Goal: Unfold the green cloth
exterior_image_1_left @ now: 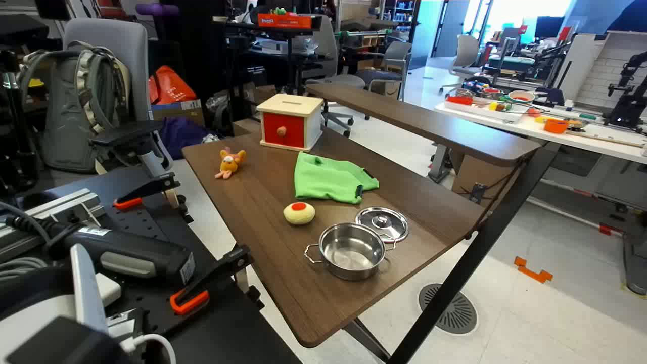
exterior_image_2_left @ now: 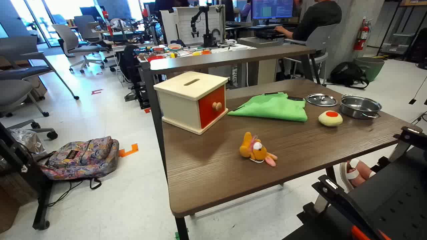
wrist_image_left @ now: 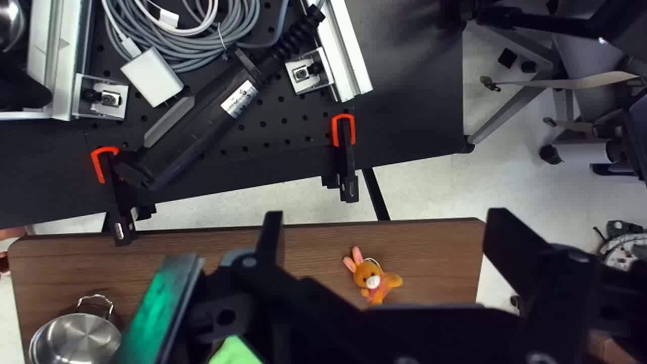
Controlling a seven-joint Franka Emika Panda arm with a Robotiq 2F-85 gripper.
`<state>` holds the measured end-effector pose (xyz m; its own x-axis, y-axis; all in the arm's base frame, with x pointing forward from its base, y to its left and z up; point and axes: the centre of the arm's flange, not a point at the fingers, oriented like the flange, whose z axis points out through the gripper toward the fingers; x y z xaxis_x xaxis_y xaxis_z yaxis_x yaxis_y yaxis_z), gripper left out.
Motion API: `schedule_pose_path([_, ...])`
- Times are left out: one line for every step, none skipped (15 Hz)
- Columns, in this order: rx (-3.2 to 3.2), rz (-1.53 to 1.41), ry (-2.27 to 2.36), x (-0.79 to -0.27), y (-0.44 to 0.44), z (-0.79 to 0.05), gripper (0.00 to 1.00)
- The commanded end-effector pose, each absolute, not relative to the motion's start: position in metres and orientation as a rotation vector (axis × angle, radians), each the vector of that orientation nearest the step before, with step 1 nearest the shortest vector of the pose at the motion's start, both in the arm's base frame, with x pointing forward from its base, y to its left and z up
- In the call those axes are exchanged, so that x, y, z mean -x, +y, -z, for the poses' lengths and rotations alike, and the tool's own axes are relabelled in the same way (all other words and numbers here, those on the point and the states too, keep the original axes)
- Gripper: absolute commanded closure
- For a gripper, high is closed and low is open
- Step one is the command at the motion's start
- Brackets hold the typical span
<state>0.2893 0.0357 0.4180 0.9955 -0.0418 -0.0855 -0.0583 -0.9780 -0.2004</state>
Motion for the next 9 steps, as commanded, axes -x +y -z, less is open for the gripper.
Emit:
schedule_pose_path([2.934,-0.125,0.075,-0.289,0.036,-0.417,0.0])
schedule_pose_path([2.938,-0.086,0.086,-0.295,0.035,-0.417,0.0])
schedule_pose_path([2.941,-0.069,0.087,-0.302,0.035,-0.42,0.0])
schedule_pose_path([2.941,-0.023,0.093,-0.311,0.035,-0.424,0.0])
schedule_pose_path([2.942,0.046,0.1,-0.321,0.034,-0.429,0.0])
schedule_pose_path([2.951,0.098,0.094,-0.332,0.033,-0.434,0.0])
schedule_pose_path([2.957,0.151,0.086,-0.342,0.032,-0.438,0.0])
schedule_pose_path([2.967,0.2,0.077,-0.354,0.031,-0.44,0.0])
schedule_pose_path([2.98,0.238,0.062,-0.364,0.03,-0.441,0.0])
